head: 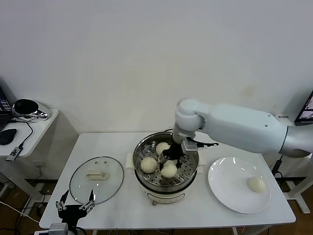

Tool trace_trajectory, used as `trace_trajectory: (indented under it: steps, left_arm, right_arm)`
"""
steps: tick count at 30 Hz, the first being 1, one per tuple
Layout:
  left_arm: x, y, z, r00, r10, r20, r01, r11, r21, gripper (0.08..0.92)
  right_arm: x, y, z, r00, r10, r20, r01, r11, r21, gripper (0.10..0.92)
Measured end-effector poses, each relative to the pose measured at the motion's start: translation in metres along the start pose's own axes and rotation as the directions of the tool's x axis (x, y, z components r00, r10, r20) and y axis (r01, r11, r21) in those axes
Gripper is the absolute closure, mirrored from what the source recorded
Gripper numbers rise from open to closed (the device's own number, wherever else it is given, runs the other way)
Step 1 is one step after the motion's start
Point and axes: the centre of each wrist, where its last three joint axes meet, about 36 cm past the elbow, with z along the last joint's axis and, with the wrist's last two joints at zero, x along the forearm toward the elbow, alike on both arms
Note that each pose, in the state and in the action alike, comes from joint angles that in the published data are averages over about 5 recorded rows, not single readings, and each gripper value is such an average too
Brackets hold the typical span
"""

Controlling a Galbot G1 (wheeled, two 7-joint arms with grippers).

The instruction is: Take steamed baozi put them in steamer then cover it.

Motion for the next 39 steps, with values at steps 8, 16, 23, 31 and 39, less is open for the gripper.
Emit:
trace_trajectory:
  steps: [8, 16, 23, 31, 39]
  left_arm:
    - [0.001, 0.0, 0.0, 1.0, 0.0, 0.0, 0.0, 1.0, 0.004, 0.177]
    - [-0.001, 0.001, 0.001, 1.0, 0.0, -0.001, 0.0, 1.0, 0.007, 0.177]
    - [-0.001, 0.0, 0.002, 1.0, 0.003, -0.004, -0.003, 1.0, 0.009, 0.177]
    - [0.002, 0.001, 0.002, 1.0, 0.005, -0.008, -0.005, 1.0, 0.001, 0.177]
    - [-0.001, 0.0, -0.002, 0.9996, 0.029, 0.008, -0.029, 1.0, -0.003, 0.177]
  right_arm:
    - [-0.014, -0.009, -0.001, 0.999, -0.024, 0.023, 0.023, 0.999, 0.046, 0.369]
    - [-0.019, -0.012, -0.004, 0.999, -0.025, 0.028, 0.024, 0.998, 0.066, 0.345]
    - [-0.004, -0.013, -0.001, 1.0, -0.006, -0.012, 0.007, 0.999, 0.043, 0.208]
    - [0.049, 0.002, 0.004, 0.991, 0.046, -0.124, -0.057, 0.995, -0.084, 0.2]
    - [0.113, 0.05, -0.003, 0.956, 0.097, -0.275, -0.218, 0.865, -0.452, 0.2]
